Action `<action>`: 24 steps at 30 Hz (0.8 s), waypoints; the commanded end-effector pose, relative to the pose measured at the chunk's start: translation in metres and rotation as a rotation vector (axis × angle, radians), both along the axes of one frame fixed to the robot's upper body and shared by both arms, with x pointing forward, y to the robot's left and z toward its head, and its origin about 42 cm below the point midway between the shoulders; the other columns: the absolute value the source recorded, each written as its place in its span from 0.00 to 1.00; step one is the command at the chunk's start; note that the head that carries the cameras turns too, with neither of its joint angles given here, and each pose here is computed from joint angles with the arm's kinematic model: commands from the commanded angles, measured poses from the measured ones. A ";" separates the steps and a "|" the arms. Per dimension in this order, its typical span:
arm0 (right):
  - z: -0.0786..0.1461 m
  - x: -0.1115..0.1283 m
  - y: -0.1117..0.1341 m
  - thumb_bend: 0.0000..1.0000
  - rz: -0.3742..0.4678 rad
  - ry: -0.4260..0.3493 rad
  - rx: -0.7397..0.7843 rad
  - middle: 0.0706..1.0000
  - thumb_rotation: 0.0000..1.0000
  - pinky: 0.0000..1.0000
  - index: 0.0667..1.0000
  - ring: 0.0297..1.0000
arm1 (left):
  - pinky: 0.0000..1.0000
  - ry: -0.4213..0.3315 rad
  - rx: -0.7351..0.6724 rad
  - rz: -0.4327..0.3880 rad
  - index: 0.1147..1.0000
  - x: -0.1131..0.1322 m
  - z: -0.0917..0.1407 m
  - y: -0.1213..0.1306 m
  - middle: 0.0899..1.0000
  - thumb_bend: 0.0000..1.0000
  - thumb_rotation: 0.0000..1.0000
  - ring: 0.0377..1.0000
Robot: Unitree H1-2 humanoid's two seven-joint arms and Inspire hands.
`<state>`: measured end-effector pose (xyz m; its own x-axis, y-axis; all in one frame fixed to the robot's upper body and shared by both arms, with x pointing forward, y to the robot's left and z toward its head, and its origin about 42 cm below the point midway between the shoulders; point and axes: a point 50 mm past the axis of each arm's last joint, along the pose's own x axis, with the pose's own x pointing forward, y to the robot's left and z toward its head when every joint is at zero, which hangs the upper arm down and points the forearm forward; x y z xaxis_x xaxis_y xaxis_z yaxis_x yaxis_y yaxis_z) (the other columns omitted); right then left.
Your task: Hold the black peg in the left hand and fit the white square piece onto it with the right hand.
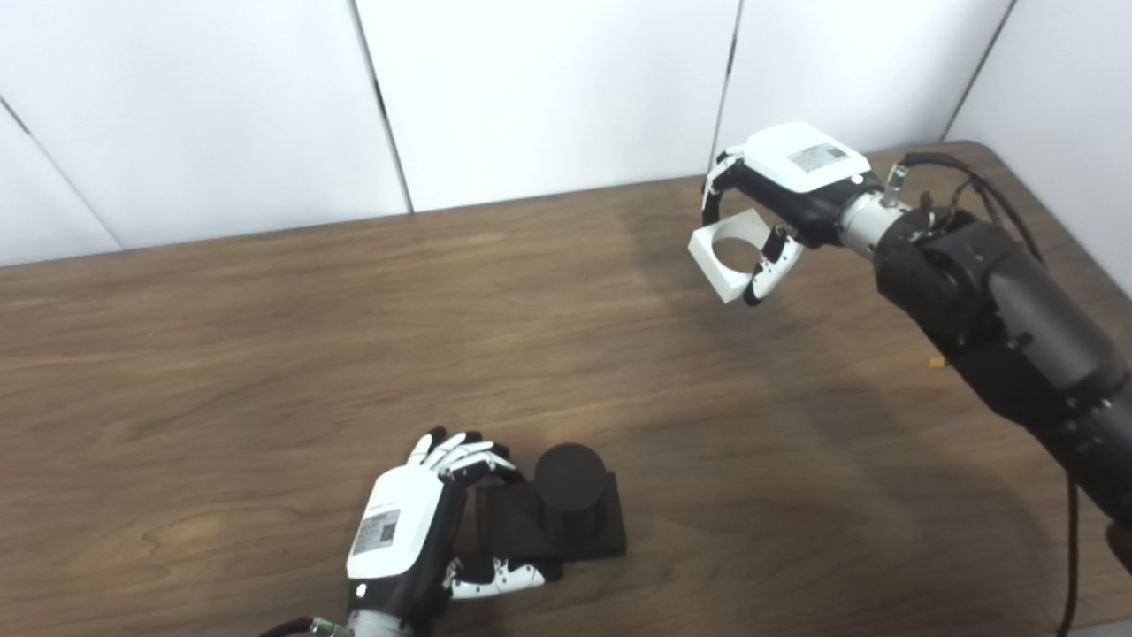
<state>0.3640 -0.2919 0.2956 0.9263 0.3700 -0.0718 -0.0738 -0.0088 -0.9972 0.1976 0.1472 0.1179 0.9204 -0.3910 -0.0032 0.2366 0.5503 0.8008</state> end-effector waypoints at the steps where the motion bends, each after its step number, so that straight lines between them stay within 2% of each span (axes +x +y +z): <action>1: 0.028 -0.010 0.014 0.52 0.071 -0.084 -0.004 0.75 0.13 0.89 0.45 0.88 | 0.96 0.028 0.020 -0.028 0.42 -0.002 -0.005 -0.008 0.75 0.52 0.05 0.85; 5: 0.037 -0.036 0.042 0.52 0.182 -0.085 -0.013 0.74 0.13 0.88 0.45 0.87 | 0.96 0.022 0.021 -0.028 0.42 -0.001 -0.004 -0.011 0.75 0.52 0.05 0.86; 9: 0.042 -0.055 0.063 0.52 0.269 -0.046 -0.008 0.72 0.13 0.88 0.45 0.86 | 0.96 0.014 0.020 -0.026 0.42 -0.001 -0.003 -0.014 0.75 0.52 0.05 0.85; 14: 0.046 -0.074 0.083 0.52 0.336 0.021 0.021 0.72 0.13 0.90 0.45 0.86 | 0.96 0.016 0.032 -0.026 0.42 0.000 0.000 -0.016 0.75 0.52 0.05 0.85; 18: 0.050 -0.087 0.097 0.52 0.402 0.061 0.062 0.71 0.13 0.86 0.45 0.85 | 0.97 0.017 0.035 -0.027 0.42 0.001 0.001 -0.018 0.75 0.52 0.05 0.85; 24: 0.048 -0.101 0.109 0.52 0.446 0.116 0.060 0.72 0.13 0.85 0.44 0.86 | 0.96 0.015 0.030 -0.029 0.42 0.000 0.004 -0.020 0.75 0.52 0.05 0.85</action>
<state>0.2648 -0.1831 0.3321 0.6554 0.7366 -0.1671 -0.2245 -0.0212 -0.9742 0.1992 0.1347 0.1201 0.9219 -0.3873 -0.0101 0.2361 0.5411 0.8072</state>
